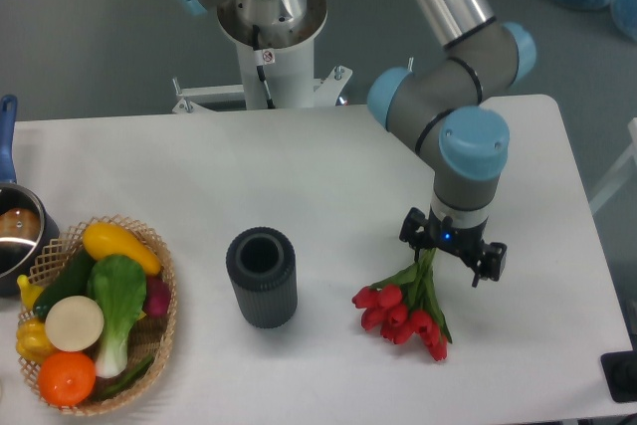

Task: Place the flowers on the table
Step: 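Open the gripper to release the tulip stems, then raise the open gripper up away from the tulips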

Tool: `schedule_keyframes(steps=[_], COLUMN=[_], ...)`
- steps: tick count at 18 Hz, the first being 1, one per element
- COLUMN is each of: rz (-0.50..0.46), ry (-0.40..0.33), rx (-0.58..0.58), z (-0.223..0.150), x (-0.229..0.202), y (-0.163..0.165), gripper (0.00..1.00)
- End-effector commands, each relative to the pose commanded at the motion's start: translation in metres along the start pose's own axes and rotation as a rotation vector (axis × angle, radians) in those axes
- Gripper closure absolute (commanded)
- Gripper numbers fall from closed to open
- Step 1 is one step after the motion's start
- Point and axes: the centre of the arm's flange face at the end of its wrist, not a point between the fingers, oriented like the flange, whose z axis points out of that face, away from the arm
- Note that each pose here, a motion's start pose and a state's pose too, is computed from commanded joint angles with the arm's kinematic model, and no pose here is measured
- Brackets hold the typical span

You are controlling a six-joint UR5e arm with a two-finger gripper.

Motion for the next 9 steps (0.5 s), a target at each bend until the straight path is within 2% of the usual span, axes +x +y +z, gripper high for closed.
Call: schedule_keyframes(steps=[3, 6, 9], rz=[0.02, 0.019, 0.011], ry=[-0.031, -0.02, 0.01], rx=[0.06, 0.13, 0.133], z=[-0.036, -0.055, -0.079], x=[0.006, 0.01, 0.013], y=[-0.009, -0.013, -0.01], gripper=[0.0, 0.0, 0.0])
